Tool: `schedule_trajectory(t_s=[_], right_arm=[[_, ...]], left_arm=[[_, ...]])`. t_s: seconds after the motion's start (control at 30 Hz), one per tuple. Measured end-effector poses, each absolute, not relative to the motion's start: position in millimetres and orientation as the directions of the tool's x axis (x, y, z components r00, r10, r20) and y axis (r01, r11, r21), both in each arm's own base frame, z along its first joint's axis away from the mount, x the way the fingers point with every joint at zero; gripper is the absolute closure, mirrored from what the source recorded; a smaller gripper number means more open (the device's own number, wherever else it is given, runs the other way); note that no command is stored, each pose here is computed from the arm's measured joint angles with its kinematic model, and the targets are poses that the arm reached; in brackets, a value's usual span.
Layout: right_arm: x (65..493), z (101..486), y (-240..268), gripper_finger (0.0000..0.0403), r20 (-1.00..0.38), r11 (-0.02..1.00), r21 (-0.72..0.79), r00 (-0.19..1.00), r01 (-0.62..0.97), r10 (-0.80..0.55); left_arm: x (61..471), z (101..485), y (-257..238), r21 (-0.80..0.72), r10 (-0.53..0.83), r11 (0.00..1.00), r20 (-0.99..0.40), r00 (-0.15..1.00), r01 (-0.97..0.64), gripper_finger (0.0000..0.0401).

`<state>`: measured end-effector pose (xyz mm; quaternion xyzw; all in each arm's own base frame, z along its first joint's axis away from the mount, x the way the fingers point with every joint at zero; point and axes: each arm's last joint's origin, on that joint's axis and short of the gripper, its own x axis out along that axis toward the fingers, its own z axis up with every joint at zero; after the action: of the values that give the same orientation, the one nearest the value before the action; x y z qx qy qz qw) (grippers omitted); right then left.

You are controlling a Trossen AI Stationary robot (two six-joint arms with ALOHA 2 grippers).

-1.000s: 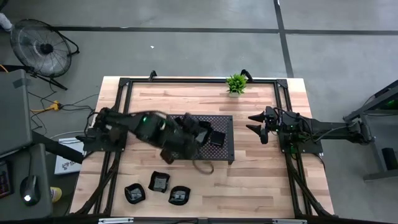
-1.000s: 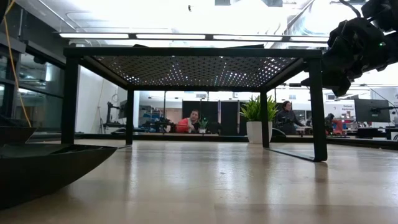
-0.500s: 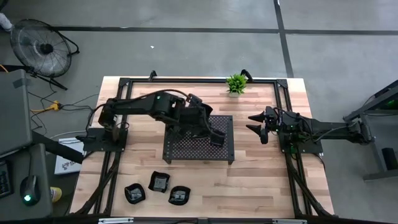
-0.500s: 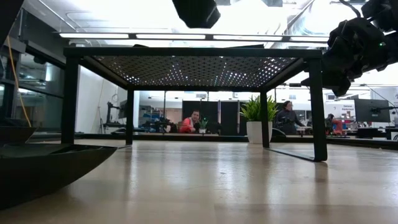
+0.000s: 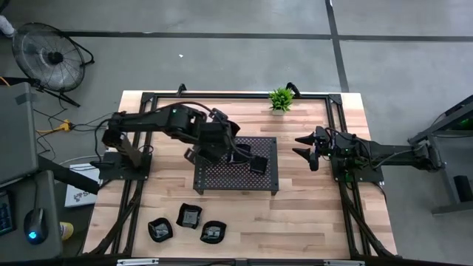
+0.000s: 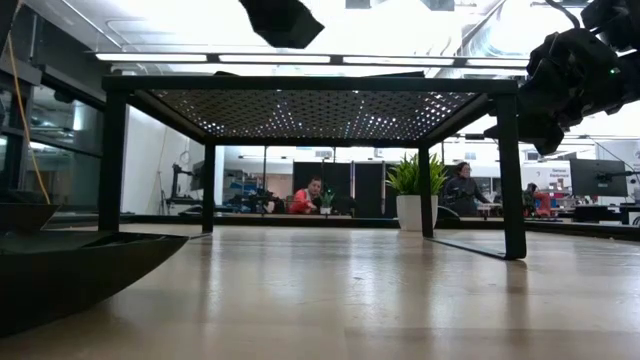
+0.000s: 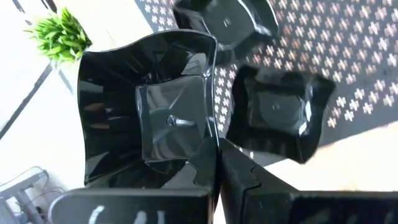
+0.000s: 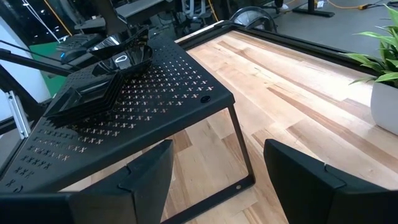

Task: Pick & Place Mini shaped plates
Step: Stack the right distorted square plate on top of the distorted square plates on the shelf

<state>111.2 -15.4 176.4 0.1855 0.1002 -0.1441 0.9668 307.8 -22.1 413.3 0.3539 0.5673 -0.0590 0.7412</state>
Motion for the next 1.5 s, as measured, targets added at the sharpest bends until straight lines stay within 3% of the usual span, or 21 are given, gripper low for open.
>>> schedule_trajectory(t_s=[0.57,0.97,1.5], right_arm=[[111,176,-15,0.0157,-0.247,0.89,0.33,0.938,0.316,-0.242],[111,176,-15,0.0157,-0.247,0.89,0.33,0.938,0.316,-0.242],[111,176,-15,0.0157,-0.247,0.89,0.33,0.938,0.316,-0.242]], left_arm=[[265,399,-19,0.483,0.272,0.62,-0.872,0.408,0.618,0.04],[257,377,-20,0.465,0.185,0.521,-0.88,0.437,0.716,0.04],[255,364,-23,0.356,0.101,0.6,-0.922,0.373,0.717,0.04]])
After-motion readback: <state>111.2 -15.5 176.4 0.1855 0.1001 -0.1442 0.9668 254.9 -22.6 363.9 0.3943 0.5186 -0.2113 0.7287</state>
